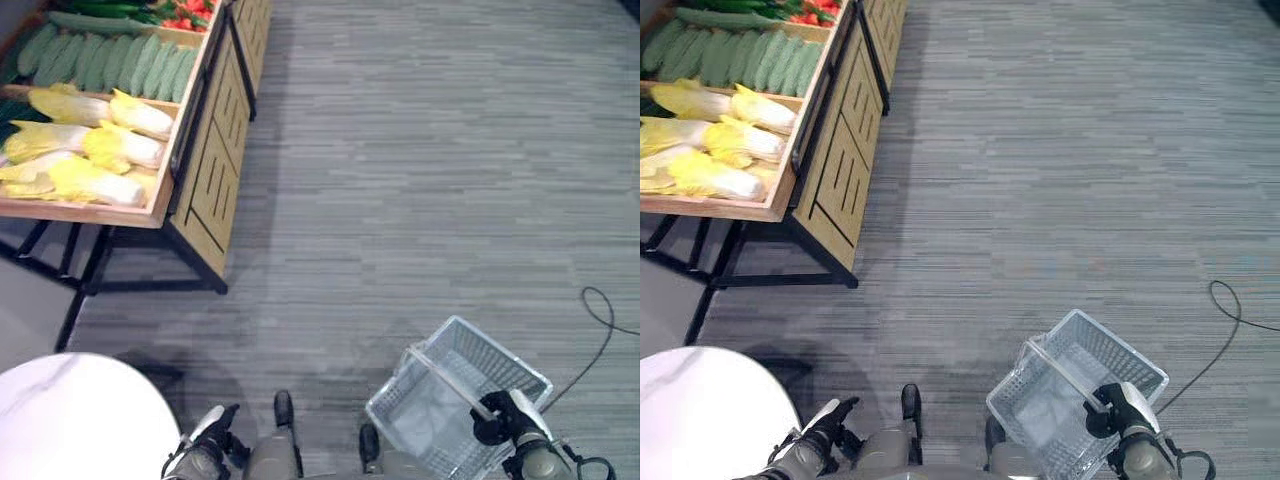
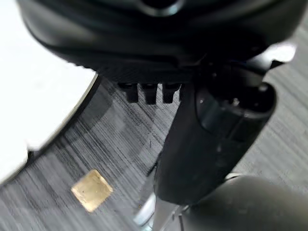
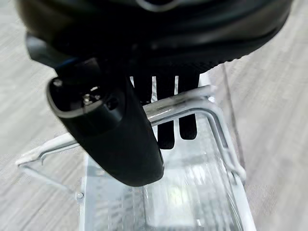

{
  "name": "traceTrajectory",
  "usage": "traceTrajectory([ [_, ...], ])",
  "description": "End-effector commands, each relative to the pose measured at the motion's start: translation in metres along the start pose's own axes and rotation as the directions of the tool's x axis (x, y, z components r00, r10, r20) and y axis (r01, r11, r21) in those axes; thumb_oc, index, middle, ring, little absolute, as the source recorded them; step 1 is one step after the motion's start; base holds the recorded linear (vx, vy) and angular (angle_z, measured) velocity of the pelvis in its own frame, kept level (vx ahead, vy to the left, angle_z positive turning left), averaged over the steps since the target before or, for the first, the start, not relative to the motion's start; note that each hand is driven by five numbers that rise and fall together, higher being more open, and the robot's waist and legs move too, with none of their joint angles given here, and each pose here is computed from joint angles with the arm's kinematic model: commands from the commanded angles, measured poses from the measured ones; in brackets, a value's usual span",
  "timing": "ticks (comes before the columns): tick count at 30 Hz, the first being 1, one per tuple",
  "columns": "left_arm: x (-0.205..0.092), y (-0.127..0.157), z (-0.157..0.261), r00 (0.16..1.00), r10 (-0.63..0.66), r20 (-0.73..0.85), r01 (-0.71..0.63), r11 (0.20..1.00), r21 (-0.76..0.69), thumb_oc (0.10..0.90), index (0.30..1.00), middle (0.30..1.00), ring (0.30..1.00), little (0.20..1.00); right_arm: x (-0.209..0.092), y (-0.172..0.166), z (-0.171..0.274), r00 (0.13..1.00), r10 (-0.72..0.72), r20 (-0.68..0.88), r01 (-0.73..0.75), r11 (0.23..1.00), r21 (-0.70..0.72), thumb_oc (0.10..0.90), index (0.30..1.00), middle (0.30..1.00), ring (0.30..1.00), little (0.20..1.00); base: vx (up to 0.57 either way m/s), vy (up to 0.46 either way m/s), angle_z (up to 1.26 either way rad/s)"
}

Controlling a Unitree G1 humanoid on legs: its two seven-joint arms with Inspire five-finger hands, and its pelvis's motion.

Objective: Get the vegetables into the basket

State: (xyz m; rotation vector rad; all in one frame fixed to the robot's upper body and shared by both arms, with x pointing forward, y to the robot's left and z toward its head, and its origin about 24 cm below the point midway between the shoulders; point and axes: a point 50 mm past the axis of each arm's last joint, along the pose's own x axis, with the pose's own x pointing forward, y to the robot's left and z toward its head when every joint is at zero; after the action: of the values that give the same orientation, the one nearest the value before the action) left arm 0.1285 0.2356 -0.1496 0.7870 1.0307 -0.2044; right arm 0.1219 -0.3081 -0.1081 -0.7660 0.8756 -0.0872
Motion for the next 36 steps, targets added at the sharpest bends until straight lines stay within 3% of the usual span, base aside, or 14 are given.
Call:
traceTrajectory([
  [1,0.001,0.009,0.001,0.999,0.039,0.017,-0.039,0.999,-0.010,0.900,1.000,1.000,1.000,1.000,0.008,-0.034,0.029,0.983,-0.115,0.143,0.116,0.993,0.001,0.400,0.300,0.300,0.300,0.300,0.10,0.261,-0.29],
  [12,0.004,0.033,0.010,0.992,0.112,0.052,-0.112,0.994,-0.011,0.900,1.000,1.000,1.000,1.000,0.016,-0.027,0.047,0.980,-0.117,0.161,0.114,0.993,0.027,0.400,0.300,0.300,0.300,0.300,0.02,0.140,-0.12],
  [27,0.002,0.022,0.004,0.996,0.069,0.049,-0.070,0.997,0.023,0.900,1.000,1.000,1.000,1.000,0.014,-0.026,0.040,0.983,-0.112,0.147,0.112,0.994,0.004,0.400,0.300,0.300,0.300,0.300,0.03,0.050,-0.10],
  [36,0.006,0.033,0.017,0.992,0.108,0.068,-0.109,0.994,0.016,0.900,1.000,1.000,1.000,1.000,0.018,-0.032,0.062,0.963,-0.135,0.232,0.142,0.990,-0.015,0.400,0.300,0.300,0.300,0.300,0.09,0.060,0.01],
])
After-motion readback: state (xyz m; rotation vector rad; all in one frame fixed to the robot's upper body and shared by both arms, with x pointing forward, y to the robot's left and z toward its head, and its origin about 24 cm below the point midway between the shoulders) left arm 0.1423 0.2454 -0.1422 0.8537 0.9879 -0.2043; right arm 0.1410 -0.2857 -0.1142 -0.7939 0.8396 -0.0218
